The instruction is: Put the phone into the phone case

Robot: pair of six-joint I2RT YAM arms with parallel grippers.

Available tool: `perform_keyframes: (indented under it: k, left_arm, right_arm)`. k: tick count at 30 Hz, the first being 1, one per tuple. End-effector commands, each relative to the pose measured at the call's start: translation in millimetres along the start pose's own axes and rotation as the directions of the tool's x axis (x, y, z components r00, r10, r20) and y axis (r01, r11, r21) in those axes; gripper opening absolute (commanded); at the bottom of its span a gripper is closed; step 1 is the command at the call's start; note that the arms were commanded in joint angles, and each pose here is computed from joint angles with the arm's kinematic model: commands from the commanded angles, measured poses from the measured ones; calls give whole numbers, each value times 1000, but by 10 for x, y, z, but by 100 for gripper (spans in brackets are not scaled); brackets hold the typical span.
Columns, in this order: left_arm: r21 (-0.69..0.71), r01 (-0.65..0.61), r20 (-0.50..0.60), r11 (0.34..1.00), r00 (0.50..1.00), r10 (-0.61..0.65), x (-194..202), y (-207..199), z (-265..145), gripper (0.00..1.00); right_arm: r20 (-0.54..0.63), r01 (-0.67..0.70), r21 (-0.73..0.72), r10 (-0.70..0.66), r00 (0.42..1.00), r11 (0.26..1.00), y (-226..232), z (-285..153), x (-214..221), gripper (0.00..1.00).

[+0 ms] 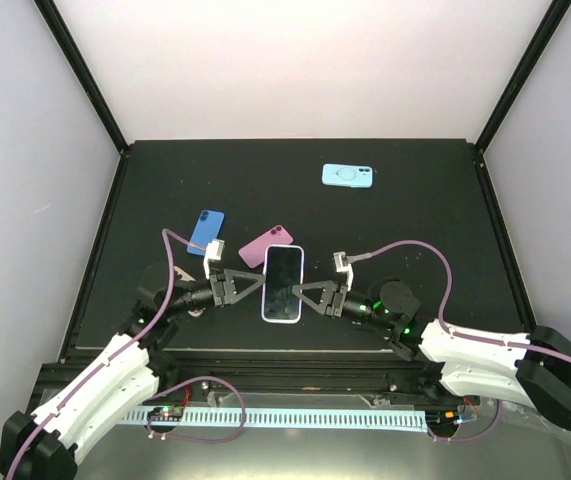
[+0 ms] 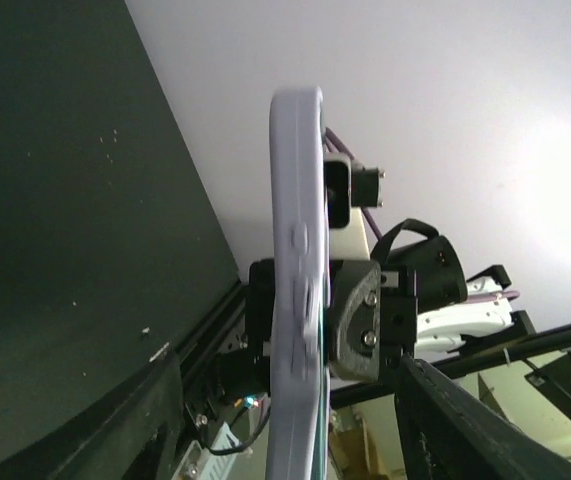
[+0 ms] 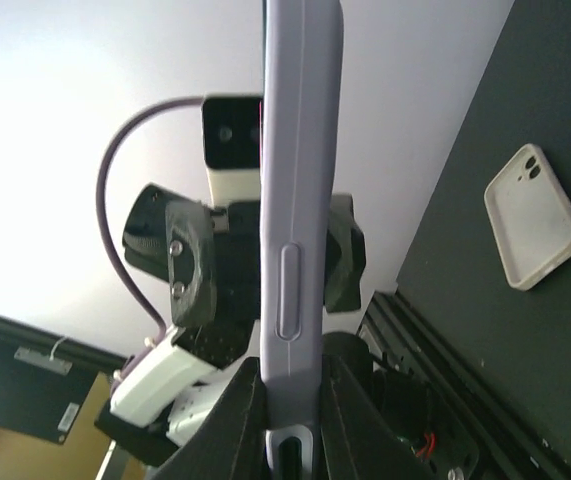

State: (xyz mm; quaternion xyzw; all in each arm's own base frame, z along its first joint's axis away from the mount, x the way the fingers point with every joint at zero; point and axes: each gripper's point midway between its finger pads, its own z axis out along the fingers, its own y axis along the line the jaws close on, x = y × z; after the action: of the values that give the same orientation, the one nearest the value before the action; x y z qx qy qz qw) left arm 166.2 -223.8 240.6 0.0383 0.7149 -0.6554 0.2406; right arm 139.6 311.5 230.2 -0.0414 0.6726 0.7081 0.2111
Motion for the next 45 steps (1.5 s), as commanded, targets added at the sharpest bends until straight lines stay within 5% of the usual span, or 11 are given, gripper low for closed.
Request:
perform_keyframes:
  k: [1, 9, 16, 22, 29, 40, 45]
  left_arm:
    - [45, -3, -60, 999, 998, 6, 125, -56, -18, 64]
    - [61, -8, -120, 998, 993, 16, 232, -56, -6, 69]
    - [42, -6, -145, 999, 989, 12, 257, 7, 34, 62]
    - [16, 12, -167, 1000, 986, -9, 289, 85, 90, 44]
    - [-44, 21, -166, 999, 986, -28, 284, 206, 107, 3]
    - [-100, 8, -165, 995, 986, -24, 246, 247, 112, 1]
    - [-82, -9, -148, 997, 989, -4, 219, 193, 101, 2]
  right_arm:
    - [166, 47, -55, -37, 985, 997, 322, -5, -365, 9]
    - [249, 56, -6, -52, 967, 998, 296, -24, -535, 10]
    - [244, 36, 3, -36, 969, 999, 245, 13, -533, 10]
    - [239, 16, 5, -17, 971, 1000, 173, 36, -515, 10]
    - [240, 12, 70, -29, 970, 997, -1, 9, -489, 10]
    - [179, 17, 155, -45, 983, 988, -219, 13, -365, 11]
    - [155, 2, 148, -25, 988, 989, -206, 30, -324, 26]
